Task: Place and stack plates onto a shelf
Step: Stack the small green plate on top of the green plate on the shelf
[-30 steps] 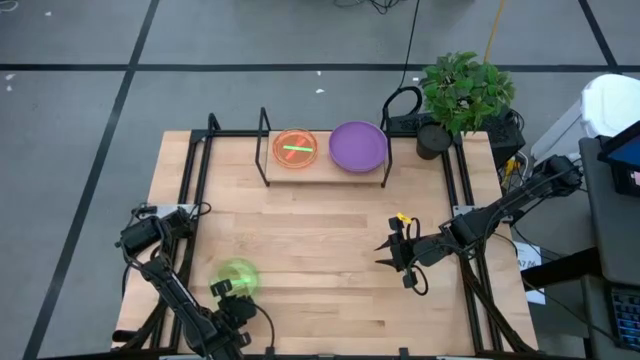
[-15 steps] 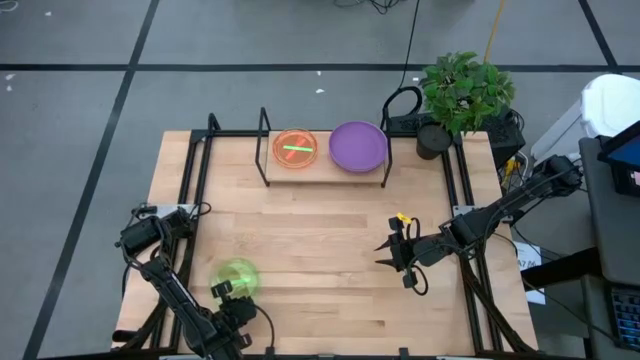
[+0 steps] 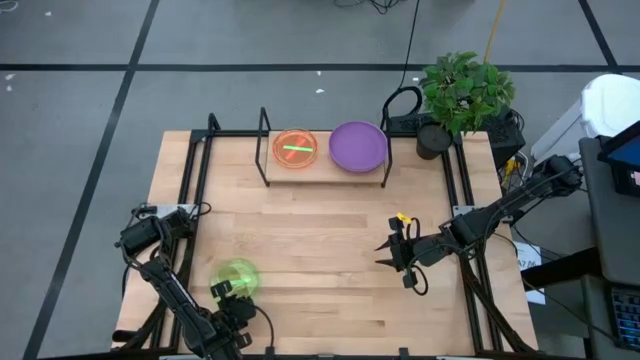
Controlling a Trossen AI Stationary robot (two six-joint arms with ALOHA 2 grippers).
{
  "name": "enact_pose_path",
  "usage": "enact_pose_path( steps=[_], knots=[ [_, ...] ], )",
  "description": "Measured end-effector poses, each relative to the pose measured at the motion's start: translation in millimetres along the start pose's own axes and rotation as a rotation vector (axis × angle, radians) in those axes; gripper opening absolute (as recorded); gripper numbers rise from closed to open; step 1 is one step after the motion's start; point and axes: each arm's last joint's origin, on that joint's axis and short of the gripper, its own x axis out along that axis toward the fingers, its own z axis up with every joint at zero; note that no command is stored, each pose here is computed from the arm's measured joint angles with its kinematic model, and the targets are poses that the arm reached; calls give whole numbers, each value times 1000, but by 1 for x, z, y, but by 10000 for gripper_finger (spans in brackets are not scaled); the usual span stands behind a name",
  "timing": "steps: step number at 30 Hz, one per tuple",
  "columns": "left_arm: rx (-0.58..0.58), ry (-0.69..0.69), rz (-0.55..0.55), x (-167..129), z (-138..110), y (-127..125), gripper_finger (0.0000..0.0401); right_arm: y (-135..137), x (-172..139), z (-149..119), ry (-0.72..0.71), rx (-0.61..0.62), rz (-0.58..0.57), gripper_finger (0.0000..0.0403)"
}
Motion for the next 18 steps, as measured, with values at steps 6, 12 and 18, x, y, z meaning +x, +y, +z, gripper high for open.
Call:
enact_pose_path(
  steps=[6, 12, 18],
  knots=[
    [37, 2, 55, 11, -8, -4, 120, 0, 0, 0, 0, 2, 0, 128],
    [23, -9, 55, 11, -9, -5, 119, 0, 0, 0, 2, 7, 0, 128],
    [30, -6, 46, 12, -9, -6, 72, 0, 0, 0, 1, 7, 0, 128]
  ],
)
